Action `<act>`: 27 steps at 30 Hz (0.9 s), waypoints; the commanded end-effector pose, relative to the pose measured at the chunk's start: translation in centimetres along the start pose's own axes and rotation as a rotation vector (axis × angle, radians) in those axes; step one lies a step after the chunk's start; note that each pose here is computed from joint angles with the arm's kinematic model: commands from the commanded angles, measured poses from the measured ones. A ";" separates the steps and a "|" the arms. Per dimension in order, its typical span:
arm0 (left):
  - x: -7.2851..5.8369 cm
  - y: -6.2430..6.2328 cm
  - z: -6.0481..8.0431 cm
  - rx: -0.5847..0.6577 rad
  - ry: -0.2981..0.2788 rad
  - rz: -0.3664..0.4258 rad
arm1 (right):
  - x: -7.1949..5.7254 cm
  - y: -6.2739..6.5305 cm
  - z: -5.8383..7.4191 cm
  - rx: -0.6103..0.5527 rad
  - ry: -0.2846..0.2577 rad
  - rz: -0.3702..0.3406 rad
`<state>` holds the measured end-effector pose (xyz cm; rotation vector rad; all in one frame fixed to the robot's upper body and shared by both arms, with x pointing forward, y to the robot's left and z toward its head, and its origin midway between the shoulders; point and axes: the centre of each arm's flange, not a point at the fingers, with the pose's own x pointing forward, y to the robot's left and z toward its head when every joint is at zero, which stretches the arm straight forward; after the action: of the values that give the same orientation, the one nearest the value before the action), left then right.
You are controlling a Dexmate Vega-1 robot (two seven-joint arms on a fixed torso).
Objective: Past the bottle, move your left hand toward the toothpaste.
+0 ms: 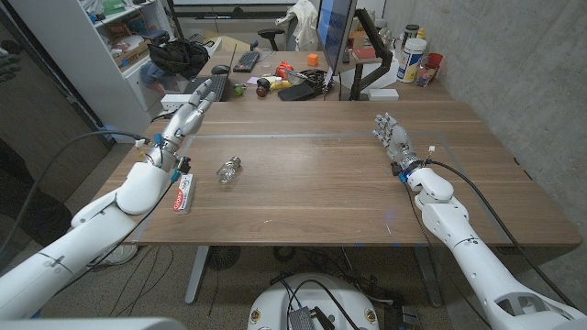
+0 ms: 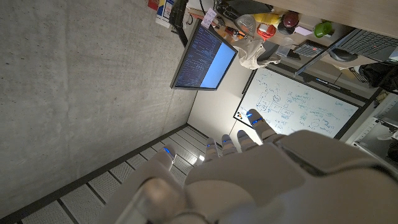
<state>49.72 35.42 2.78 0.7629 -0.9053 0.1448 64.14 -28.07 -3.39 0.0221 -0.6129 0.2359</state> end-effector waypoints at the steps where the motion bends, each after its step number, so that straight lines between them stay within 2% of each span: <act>1: -0.8 0.8 0.7 0.070 -0.007 -0.006 | -0.2 0.1 -0.1 -0.001 0.000 0.004; 27: -2.4 2.2 1.7 0.227 -0.006 -0.022 | -0.4 0.0 0.1 -0.009 -0.004 0.012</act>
<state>47.08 36.00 2.83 0.9210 -0.9009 0.1990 63.84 -28.10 -3.54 0.0146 -0.6152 0.2441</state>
